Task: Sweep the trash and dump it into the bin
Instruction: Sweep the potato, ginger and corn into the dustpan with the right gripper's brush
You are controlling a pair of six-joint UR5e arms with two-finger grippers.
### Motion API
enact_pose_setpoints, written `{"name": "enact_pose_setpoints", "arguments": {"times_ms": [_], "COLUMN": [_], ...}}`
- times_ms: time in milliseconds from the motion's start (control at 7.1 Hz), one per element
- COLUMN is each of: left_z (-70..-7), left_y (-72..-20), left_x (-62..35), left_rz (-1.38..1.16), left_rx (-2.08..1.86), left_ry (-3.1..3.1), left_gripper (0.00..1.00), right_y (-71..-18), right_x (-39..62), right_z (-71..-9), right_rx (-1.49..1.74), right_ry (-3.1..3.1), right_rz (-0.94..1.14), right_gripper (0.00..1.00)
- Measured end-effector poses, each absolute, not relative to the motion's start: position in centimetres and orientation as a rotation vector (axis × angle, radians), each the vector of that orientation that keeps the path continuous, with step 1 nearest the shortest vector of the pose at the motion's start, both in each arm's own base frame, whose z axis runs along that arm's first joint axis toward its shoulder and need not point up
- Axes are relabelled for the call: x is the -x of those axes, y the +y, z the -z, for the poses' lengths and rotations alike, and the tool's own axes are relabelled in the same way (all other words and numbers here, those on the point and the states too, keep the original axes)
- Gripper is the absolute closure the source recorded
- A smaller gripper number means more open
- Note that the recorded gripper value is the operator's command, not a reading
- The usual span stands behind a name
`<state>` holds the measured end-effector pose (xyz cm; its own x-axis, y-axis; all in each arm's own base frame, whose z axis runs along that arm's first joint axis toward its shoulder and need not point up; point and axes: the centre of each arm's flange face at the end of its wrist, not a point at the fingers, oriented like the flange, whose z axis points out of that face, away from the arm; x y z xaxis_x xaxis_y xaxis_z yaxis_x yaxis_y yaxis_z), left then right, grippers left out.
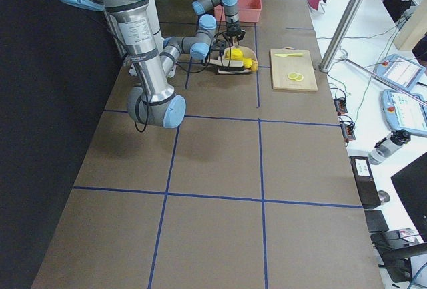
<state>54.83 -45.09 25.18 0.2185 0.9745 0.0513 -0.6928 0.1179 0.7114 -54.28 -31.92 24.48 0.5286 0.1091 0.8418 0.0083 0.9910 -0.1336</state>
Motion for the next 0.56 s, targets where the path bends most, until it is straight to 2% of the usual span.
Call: {"name": "enact_pose_setpoints", "arguments": {"times_ms": [563], "left_z": [-24.6], "left_y": [-45.2], "left_x": [-54.7], "left_rz": [-1.163], "left_rx": [-0.712], "left_ry": [0.560], "left_gripper": [0.74], "right_y": [-31.7], "right_x": [49.4], "right_z": [-24.7], "right_rx": [0.157], "right_ry": [-1.002], "right_rz": [-0.076], "right_gripper": [1.00]}}
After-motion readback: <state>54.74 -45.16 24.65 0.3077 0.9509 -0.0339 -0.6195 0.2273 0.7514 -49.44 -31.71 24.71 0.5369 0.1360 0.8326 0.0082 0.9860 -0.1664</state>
